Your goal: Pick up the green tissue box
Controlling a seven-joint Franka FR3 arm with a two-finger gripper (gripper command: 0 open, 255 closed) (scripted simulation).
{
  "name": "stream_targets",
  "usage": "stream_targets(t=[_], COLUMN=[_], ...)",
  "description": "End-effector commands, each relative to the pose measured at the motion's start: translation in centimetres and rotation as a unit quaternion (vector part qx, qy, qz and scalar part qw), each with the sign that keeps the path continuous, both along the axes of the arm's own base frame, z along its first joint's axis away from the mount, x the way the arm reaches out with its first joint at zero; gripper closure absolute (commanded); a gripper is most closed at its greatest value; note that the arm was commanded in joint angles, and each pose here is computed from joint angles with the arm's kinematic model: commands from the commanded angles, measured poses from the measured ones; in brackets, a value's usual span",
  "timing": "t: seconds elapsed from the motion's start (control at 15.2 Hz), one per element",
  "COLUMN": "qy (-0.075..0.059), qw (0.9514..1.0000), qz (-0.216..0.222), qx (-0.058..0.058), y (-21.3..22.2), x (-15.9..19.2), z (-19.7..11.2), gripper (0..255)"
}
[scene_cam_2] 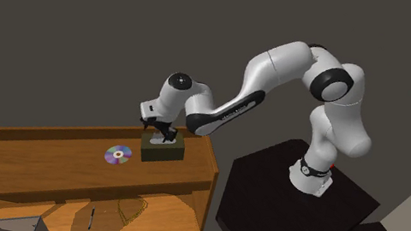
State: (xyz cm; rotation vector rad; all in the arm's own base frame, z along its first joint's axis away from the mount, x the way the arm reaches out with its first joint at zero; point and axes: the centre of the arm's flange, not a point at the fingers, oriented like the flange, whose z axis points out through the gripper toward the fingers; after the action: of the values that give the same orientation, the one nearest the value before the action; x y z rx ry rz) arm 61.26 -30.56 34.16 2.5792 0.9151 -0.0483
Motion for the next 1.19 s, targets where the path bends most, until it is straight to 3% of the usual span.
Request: stream_targets(t=[0.0,0.13,0.2,0.79,1.12], qy=[0.0,0.0,0.0,0.0,0.0], qw=[1.0,1.0,1.0,1.0,1.0], qz=[0.0,0.0,0.0,0.0,0.0], qx=[0.0,0.0,0.0,0.0,0.0], y=[-0.1,-0.1,0.0,-0.1,-0.1], x=[0.0,0.0,0.0,0.0,0.0], z=[-1.3,-1.3,-1.4,-1.3,1.3], gripper=[0,0,255,255,255])
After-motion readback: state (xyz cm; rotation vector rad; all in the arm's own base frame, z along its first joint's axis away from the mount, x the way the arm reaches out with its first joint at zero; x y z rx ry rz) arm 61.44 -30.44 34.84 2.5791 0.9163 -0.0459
